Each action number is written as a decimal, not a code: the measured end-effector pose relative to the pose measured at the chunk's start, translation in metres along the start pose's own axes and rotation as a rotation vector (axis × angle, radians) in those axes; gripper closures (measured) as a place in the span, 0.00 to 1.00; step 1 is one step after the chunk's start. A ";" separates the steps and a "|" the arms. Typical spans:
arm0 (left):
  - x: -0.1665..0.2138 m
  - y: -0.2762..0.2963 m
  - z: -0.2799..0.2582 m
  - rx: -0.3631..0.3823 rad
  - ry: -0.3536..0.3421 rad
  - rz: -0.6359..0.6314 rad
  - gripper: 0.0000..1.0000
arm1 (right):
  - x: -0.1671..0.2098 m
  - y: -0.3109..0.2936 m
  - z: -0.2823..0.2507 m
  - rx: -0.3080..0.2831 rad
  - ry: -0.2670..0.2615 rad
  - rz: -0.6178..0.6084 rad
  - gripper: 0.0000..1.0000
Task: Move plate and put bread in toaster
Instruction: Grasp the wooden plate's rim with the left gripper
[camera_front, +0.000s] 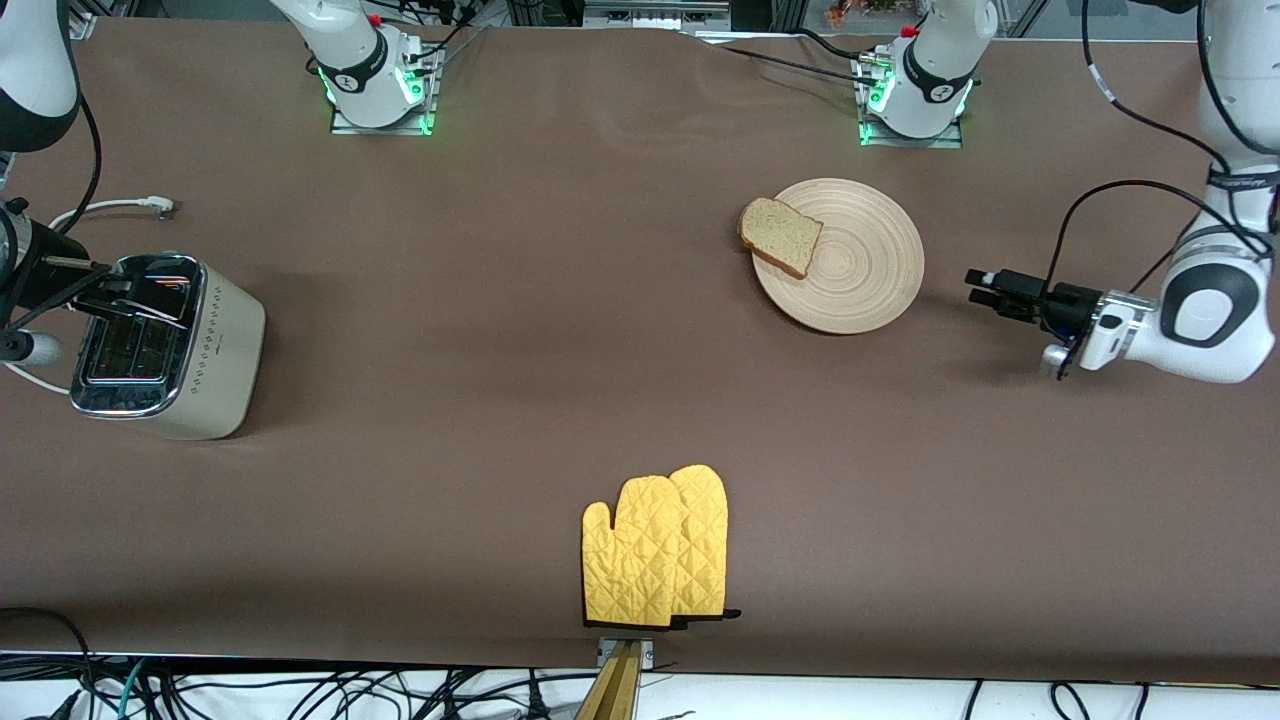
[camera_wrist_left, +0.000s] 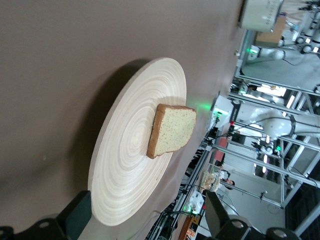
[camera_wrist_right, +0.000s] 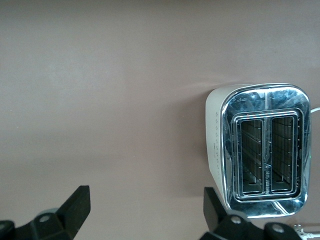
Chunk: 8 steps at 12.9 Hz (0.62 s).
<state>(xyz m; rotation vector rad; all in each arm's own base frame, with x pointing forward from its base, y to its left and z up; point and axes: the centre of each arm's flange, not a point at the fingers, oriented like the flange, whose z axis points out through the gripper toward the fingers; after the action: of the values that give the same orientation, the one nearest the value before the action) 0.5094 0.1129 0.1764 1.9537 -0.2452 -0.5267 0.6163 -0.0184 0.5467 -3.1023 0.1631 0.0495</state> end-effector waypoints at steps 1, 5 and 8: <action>0.000 -0.006 0.016 -0.030 -0.001 0.015 0.00 | 0.000 0.000 0.000 -0.004 0.000 -0.001 0.00; -0.015 -0.041 0.074 -0.004 0.029 0.116 0.00 | 0.000 0.001 0.000 -0.008 0.001 -0.005 0.00; -0.019 -0.045 0.078 0.013 0.038 0.133 0.00 | 0.000 0.001 0.000 -0.008 0.001 -0.005 0.00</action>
<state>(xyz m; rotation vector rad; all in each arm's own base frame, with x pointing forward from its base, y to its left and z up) 0.4536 0.0766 0.1134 1.9427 -0.3528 -0.4011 0.6163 -0.0192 0.5467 -3.1111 0.1557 0.0491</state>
